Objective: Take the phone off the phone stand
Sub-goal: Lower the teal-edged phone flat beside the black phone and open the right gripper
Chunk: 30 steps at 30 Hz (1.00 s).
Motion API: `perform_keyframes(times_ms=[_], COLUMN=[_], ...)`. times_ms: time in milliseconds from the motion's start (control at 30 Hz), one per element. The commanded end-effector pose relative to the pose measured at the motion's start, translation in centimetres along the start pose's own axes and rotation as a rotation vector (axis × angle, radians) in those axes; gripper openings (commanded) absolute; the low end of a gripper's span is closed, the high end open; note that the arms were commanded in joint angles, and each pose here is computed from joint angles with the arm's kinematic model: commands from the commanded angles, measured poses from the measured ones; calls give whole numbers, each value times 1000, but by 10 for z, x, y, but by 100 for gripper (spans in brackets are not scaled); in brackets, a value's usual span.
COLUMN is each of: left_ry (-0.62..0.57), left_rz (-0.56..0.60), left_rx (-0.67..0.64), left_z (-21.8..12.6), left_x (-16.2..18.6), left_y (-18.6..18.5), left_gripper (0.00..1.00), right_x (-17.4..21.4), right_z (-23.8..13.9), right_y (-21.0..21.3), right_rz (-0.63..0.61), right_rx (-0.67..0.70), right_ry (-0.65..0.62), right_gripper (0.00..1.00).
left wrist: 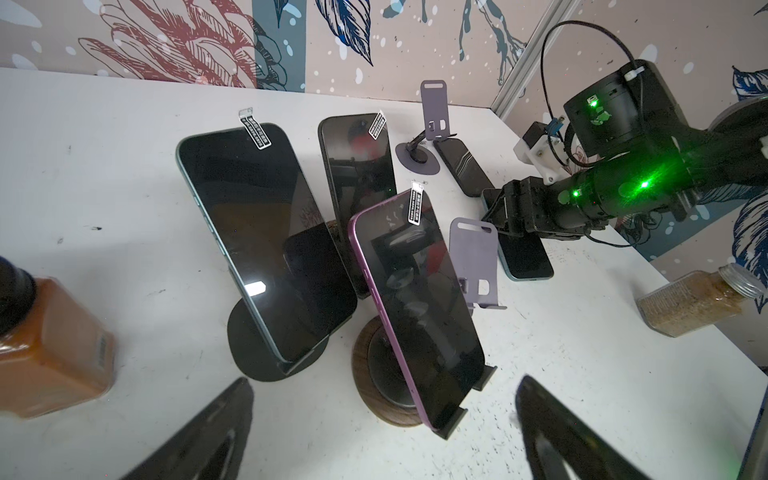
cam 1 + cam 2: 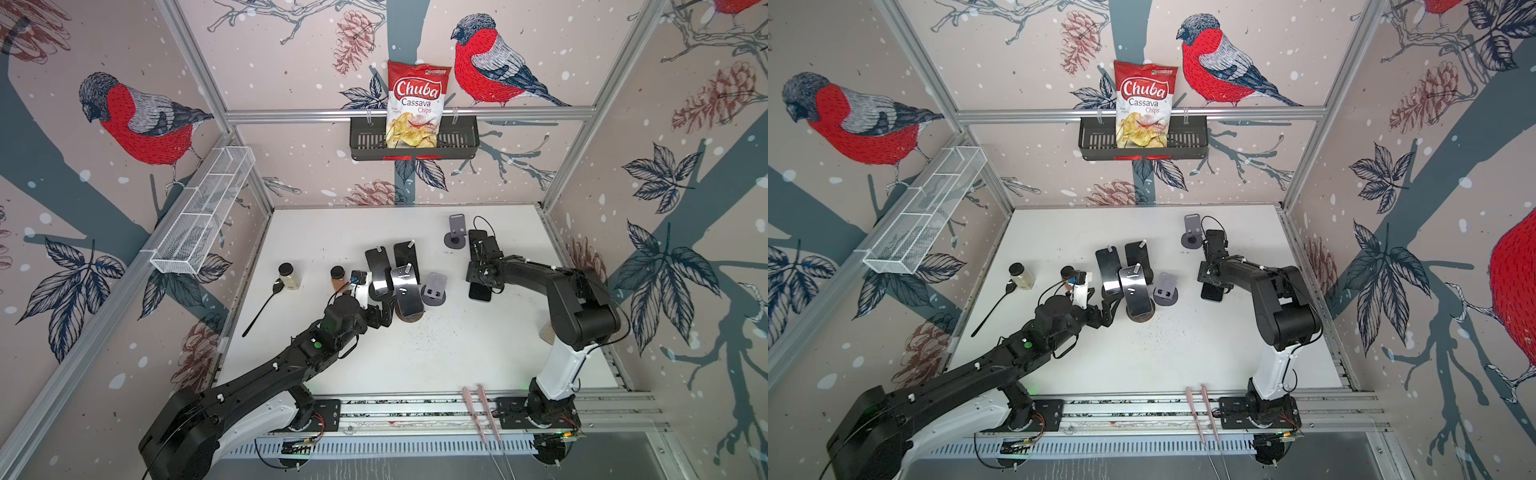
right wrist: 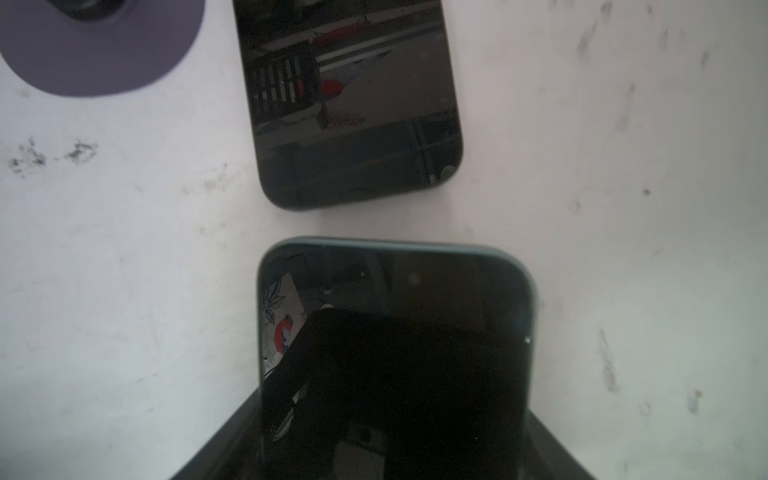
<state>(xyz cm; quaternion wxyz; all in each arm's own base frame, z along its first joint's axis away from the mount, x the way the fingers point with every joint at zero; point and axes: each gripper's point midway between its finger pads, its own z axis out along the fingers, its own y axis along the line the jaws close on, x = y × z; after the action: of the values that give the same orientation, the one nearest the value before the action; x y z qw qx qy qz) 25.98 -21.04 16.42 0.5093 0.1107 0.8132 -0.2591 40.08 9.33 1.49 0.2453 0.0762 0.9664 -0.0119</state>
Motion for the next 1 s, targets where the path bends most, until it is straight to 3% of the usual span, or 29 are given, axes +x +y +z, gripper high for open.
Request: perform_keyframes(times_ms=[0, 967], left_ry=[-37, -54], left_rz=[5, -8], left_rx=[-4, -6], left_z=[-2, -11], left_x=[-8, -5], left_y=[0, 4], left_gripper=[97, 97], right_x=[36, 46], right_z=[7, -5], right_y=[-4, -15], right_rz=[-15, -113], right_rx=[-3, 81], right_ry=[136, 158], right_gripper=[74, 79])
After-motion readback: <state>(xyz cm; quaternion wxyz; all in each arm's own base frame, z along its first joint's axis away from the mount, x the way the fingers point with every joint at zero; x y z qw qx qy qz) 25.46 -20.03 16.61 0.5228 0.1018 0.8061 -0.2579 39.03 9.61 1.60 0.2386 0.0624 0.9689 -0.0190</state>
